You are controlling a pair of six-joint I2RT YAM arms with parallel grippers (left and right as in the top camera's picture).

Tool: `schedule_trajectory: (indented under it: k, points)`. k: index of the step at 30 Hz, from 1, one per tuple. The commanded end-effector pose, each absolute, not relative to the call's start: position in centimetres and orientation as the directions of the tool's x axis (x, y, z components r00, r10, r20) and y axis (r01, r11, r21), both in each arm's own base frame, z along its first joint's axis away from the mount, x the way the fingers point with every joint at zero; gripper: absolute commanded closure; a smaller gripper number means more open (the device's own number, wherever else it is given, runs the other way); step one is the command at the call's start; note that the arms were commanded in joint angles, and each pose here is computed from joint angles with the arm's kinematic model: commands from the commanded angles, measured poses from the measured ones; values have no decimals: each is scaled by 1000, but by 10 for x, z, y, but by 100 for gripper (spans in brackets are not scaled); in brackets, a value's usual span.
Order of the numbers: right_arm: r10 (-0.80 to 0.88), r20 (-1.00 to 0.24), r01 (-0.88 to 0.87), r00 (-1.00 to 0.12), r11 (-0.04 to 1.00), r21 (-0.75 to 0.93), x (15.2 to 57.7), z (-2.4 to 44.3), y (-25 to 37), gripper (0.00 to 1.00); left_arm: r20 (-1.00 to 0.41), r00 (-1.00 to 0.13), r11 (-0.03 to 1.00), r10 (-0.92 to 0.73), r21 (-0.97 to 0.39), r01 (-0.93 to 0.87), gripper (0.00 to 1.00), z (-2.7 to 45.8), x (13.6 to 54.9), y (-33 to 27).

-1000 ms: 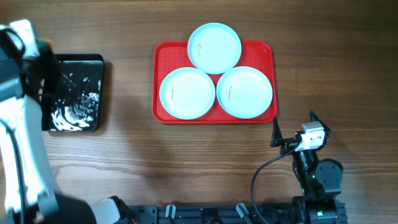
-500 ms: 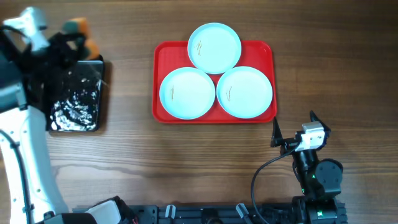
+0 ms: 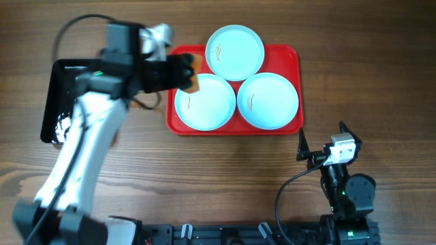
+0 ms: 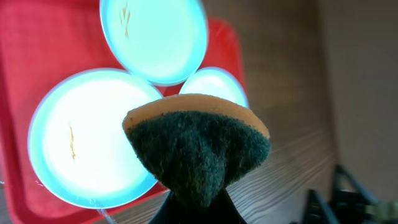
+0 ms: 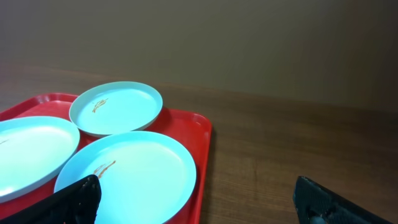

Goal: Clean dirty plates on tray and stack at the side

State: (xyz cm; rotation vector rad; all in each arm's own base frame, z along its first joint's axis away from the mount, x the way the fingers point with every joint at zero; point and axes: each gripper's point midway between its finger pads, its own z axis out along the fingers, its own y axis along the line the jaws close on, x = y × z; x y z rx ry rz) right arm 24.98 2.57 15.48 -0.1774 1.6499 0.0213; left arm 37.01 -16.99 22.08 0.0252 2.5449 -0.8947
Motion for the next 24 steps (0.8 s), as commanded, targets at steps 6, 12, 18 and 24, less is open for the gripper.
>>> schedule_trajectory:
  k: [6,12,18,24]
  points:
    - [-198,-978,-123,-64,974,-189,250,156,24,0,-361,-928,886,-89,-455,92,96,126,407,-199]
    - [-164,-986,-181,-25,971,-157,249,164,35,0,-294,-952,897,-80,-438,60,96,81,412,-202]
    - [135,-985,-647,-107,743,172,210,179,118,0,-195,-978,913,-74,-407,12,96,45,401,-196]
    - [406,-883,-671,-235,589,450,200,213,125,0,-142,-974,903,-176,-418,-102,96,41,403,-186]
